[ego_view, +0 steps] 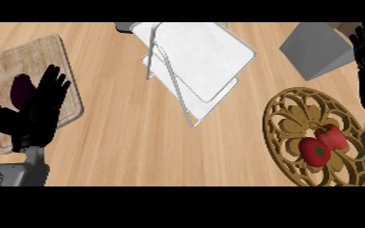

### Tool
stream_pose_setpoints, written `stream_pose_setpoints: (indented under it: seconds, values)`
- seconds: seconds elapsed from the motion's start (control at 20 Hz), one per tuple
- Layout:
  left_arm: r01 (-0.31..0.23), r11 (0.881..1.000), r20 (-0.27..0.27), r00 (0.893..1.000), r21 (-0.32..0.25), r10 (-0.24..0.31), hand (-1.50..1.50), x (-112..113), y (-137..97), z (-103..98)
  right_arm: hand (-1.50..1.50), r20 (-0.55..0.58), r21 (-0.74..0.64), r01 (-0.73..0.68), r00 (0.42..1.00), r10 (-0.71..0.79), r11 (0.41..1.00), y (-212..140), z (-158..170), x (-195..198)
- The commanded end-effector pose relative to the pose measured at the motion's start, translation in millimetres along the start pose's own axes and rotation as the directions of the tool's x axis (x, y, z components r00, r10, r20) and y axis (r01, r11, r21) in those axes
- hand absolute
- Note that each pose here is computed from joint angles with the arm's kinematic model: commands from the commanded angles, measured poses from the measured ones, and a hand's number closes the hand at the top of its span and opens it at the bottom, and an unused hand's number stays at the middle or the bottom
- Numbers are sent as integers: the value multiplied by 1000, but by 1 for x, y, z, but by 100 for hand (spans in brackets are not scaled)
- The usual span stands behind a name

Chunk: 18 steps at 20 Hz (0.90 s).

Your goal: Pick the bell pepper from the placemat and place it in the tiered shelf

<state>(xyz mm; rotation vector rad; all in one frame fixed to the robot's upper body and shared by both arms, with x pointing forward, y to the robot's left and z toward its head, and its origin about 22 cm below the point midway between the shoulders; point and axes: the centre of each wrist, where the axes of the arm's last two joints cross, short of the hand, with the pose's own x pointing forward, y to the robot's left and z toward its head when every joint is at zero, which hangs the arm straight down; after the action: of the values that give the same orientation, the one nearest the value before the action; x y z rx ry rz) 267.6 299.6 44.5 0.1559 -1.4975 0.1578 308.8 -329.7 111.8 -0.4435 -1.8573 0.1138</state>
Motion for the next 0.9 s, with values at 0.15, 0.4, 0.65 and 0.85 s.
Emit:
stream_pose_setpoints:
  seconds: [0.15,0.4,0.65,0.85]
  values:
    - [41,999,-208,977,2,-39,0,-43,5,15,150,221,173,-14,975,-25,985,-100,0,8]
    - [55,994,-339,937,-98,-86,0,-65,4,26,150,-67,141,-241,965,252,960,-184,35,-41]
    - [47,993,-354,932,-112,-83,0,-75,-6,22,-150,42,289,-88,996,80,953,-224,59,-63]
    - [41,992,-360,929,-121,-82,0,-77,-14,31,-150,60,476,-87,996,66,875,-241,64,-56]
